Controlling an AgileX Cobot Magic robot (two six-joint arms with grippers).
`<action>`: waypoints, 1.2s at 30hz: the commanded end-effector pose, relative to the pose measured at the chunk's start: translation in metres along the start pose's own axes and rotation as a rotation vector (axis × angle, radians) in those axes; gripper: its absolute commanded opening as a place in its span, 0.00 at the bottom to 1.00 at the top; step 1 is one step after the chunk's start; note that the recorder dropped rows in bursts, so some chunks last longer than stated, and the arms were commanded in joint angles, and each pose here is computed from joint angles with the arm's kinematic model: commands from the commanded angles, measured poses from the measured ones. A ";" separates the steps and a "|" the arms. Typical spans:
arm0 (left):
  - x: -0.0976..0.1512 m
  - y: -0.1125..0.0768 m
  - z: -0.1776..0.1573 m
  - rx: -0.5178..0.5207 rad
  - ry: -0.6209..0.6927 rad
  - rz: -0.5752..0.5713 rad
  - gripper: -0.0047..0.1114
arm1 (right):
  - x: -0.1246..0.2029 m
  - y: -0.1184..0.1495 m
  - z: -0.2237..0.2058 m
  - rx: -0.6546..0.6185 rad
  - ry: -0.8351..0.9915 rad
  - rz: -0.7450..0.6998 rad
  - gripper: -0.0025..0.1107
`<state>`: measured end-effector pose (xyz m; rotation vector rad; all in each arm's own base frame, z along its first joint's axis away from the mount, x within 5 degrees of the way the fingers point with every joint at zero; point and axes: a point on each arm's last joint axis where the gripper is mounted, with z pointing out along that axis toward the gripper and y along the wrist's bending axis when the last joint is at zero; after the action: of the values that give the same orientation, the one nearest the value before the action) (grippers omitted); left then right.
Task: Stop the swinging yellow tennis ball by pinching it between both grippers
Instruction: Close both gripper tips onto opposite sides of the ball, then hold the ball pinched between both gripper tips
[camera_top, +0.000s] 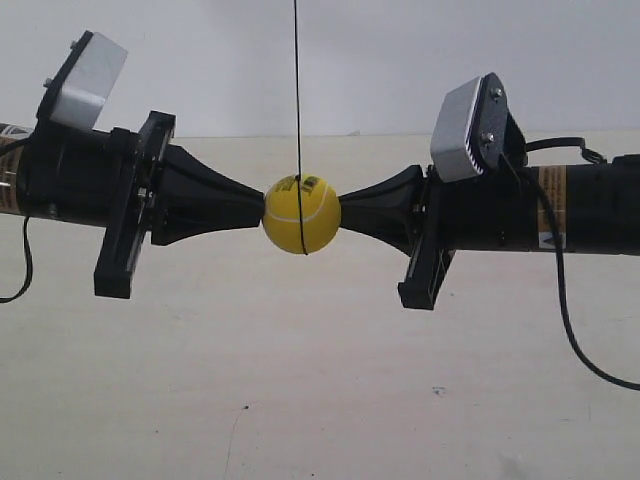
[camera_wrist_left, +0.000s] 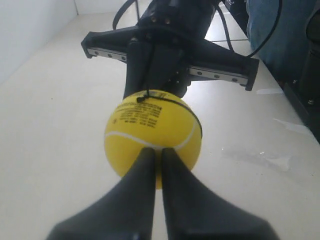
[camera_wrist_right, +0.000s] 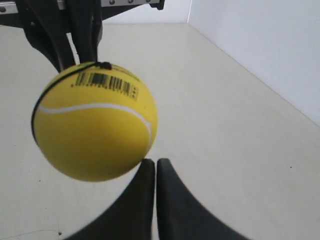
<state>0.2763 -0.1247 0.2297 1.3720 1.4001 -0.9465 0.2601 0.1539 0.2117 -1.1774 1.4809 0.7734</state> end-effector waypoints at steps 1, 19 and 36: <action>-0.003 -0.001 0.003 0.015 -0.013 -0.003 0.08 | -0.004 -0.003 -0.005 -0.001 -0.024 -0.016 0.02; -0.006 -0.005 0.016 0.019 0.004 0.023 0.08 | -0.006 -0.009 -0.022 -0.053 -0.105 0.033 0.02; -0.005 -0.004 0.017 0.011 0.016 0.023 0.08 | -0.006 -0.008 -0.022 -0.062 -0.097 0.041 0.02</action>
<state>0.2722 -0.1403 0.2274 1.4112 1.4001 -0.9336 0.2609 0.1337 0.2198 -1.1340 1.4340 0.8947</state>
